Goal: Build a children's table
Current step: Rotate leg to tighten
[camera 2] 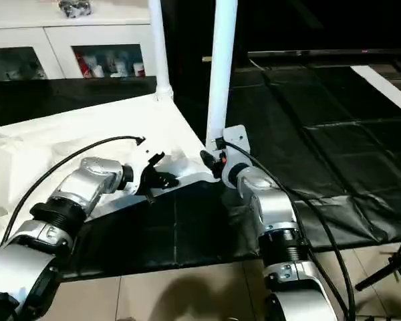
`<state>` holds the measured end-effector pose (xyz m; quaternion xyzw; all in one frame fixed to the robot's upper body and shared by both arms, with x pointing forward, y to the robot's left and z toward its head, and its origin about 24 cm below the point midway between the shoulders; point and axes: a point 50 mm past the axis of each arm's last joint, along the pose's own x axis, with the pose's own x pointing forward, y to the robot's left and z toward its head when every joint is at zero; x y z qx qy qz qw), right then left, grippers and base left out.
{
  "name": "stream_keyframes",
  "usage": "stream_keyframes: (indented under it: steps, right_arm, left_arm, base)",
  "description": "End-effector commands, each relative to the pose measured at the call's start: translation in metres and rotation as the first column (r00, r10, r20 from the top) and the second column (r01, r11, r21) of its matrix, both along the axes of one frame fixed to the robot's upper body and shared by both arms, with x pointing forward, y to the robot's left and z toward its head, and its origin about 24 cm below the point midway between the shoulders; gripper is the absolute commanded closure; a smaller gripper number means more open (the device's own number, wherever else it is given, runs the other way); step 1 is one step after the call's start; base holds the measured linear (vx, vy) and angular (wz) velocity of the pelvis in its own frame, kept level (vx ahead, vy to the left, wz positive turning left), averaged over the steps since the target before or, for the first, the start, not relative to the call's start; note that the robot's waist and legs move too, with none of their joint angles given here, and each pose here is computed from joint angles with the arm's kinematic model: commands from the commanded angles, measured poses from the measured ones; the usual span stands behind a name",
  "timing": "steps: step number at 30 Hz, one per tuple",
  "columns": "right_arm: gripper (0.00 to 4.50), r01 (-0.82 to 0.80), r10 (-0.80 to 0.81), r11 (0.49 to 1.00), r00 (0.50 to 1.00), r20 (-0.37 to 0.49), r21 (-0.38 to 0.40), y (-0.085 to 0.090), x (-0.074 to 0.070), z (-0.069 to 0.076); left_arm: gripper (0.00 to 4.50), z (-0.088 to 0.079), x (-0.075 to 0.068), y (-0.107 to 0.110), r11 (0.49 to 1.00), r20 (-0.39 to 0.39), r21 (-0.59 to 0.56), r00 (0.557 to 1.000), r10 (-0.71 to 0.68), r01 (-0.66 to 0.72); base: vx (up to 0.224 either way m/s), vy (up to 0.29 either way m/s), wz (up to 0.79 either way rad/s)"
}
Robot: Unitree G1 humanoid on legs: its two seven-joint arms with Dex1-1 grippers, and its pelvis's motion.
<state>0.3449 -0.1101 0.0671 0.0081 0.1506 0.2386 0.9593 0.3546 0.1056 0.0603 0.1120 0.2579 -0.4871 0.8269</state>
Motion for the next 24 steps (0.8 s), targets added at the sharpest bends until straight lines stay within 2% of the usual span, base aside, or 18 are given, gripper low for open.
stream_keyframes:
  steps: [1,4,5,6,7,8,12,15,18,19,20,24]
  right_arm:
    - [1.42,-0.216,0.219,0.971,0.975,-0.022,0.097,0.042,-0.015,-0.007]
    - [1.33,-0.248,0.248,0.963,0.969,0.012,0.108,0.033,-0.017,-0.005]
    - [1.04,-0.261,0.26,0.96,0.965,0.021,0.104,0.028,-0.018,-0.004]
    - [1.04,-0.264,0.263,0.959,0.965,0.023,0.102,0.026,-0.018,-0.004]
    - [1.04,-0.284,0.283,0.955,0.959,0.028,0.088,0.013,-0.019,-0.004]
    - [0.84,-0.284,0.283,0.955,0.959,0.028,0.088,0.013,-0.019,-0.004]
    - [0.54,-0.38,0.379,0.923,0.925,0.023,0.056,-0.02,-0.024,-0.001]
    - [0.18,-0.424,0.424,0.905,0.905,0.024,0.031,-0.033,-0.026,0.001]
    - [0.04,-0.46,0.46,0.888,0.888,0.017,-0.002,-0.043,-0.029,0.002]
    - [0.04,-0.51,0.51,0.86,0.86,-0.001,-0.02,-0.052,-0.033,0.003]
    - [0.04,-0.51,0.51,0.86,0.86,-0.001,-0.02,-0.052,-0.033,0.003]
    - [0.04,-0.644,0.644,0.765,0.765,-0.023,-0.018,-0.066,-0.045,0.009]
  left_arm:
    - [4.5,0.024,0.007,-0.015,0.998,0.111,-0.066,0.994,-0.008,0.015]
    - [4.5,0.021,0.005,-0.008,0.998,0.107,-0.047,0.994,-0.035,0.04]
    - [4.5,0.021,0.004,-0.006,0.998,0.107,-0.041,0.993,-0.046,0.051]
    - [4.5,0.02,0.004,-0.006,0.998,0.104,-0.038,0.993,-0.05,0.054]
    - [4.5,0.018,0.002,-0.001,0.997,0.093,-0.024,0.993,-0.074,0.077]
    - [4.5,0.018,0.002,-0.001,0.997,0.093,-0.024,0.993,-0.074,0.077]
    - [4.5,0.017,-0.001,0.006,0.987,0.09,0.001,0.983,-0.162,0.163]
    - [4.5,0.017,-0.004,0.01,0.976,0.085,0.012,0.972,-0.22,0.219]
    - [4.5,0.017,-0.008,0.012,0.962,0.069,0.012,0.959,-0.273,0.273]
    - [4.5,0.016,-0.012,0.015,0.943,0.058,0.017,0.941,-0.334,0.334]
    - [4.5,0.016,-0.012,0.015,0.943,0.058,0.017,0.941,-0.334,0.334]
    - [4.5,0.013,-0.021,0.021,0.887,0.031,0.058,0.887,-0.461,0.459]
  base:
    - [0.0,0.0,0.0]
    - [0.0,0.0,0.0]
    - [0.0,0.0,0.0]
    - [0.0,0.0,0.0]
    - [0.0,0.0,0.0]
    - [0.0,0.0,0.0]
    - [0.0,0.0,0.0]
    - [0.0,0.0,0.0]
    - [0.0,0.0,0.0]
    - [0.0,0.0,0.0]
    - [0.0,0.0,0.0]
    - [0.0,0.0,0.0]
